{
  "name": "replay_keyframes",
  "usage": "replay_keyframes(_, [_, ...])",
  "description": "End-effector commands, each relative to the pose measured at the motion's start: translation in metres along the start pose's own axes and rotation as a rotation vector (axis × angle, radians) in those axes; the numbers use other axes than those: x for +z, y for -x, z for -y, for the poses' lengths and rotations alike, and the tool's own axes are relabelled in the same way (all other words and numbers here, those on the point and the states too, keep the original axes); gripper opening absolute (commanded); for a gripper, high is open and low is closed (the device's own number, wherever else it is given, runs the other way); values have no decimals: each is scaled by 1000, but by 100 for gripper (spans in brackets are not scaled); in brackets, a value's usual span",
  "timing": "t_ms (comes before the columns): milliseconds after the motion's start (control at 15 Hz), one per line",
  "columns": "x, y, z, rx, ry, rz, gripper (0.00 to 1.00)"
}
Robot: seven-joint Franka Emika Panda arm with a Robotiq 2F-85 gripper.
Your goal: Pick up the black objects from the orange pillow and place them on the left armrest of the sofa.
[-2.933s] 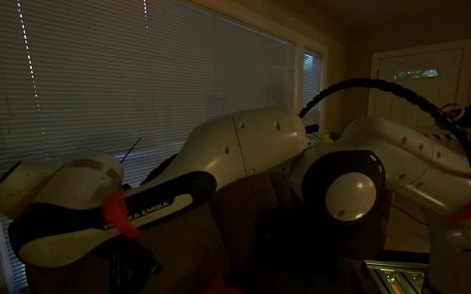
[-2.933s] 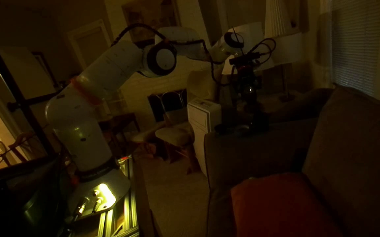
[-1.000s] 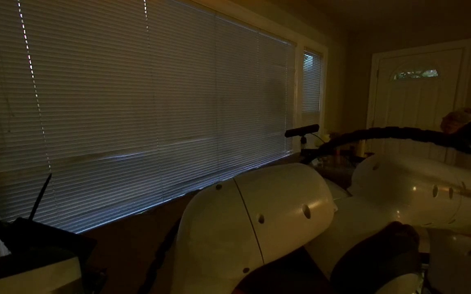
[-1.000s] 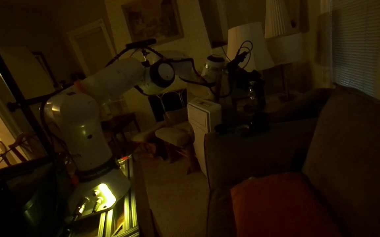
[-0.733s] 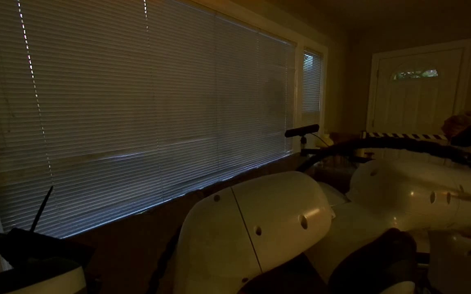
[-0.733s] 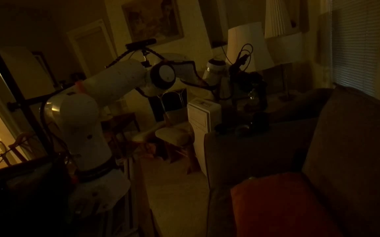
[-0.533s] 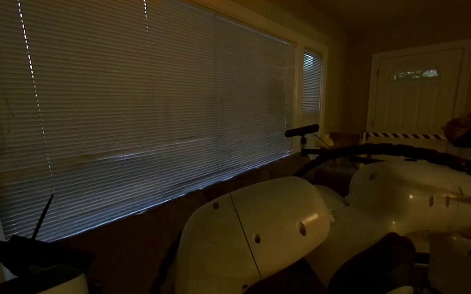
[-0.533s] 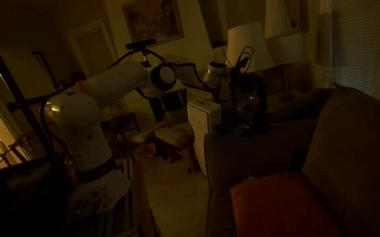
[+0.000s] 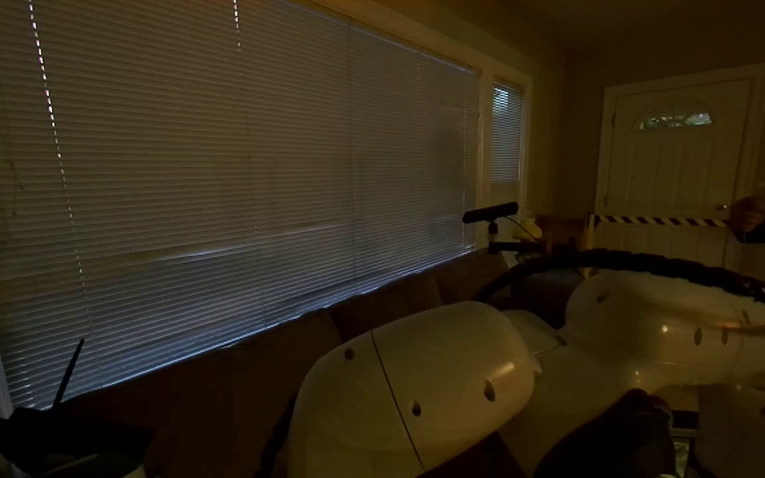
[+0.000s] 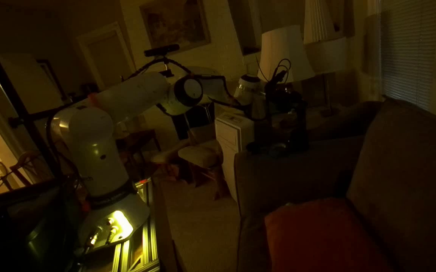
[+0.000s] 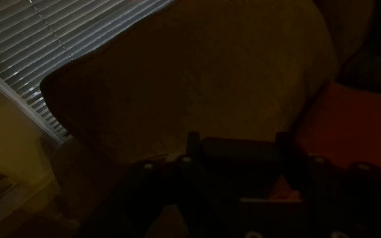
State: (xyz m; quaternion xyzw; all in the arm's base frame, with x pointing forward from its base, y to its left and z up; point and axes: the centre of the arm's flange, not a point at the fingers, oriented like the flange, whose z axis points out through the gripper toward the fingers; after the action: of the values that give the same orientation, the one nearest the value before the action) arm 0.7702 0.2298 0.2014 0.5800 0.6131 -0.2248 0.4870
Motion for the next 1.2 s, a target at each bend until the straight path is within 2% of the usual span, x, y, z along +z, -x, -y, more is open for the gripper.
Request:
replay_keyframes(0, [0, -25, -35, -38, 52, -15, 34])
replay_keyframes(200, [-1, -33, -35, -71, 52, -26, 34])
replay_keyframes(600, [4, -44, -29, -141, -1, -18, 34])
replay_keyframes(1133, [7, -61, -27, -205, -12, -28, 34])
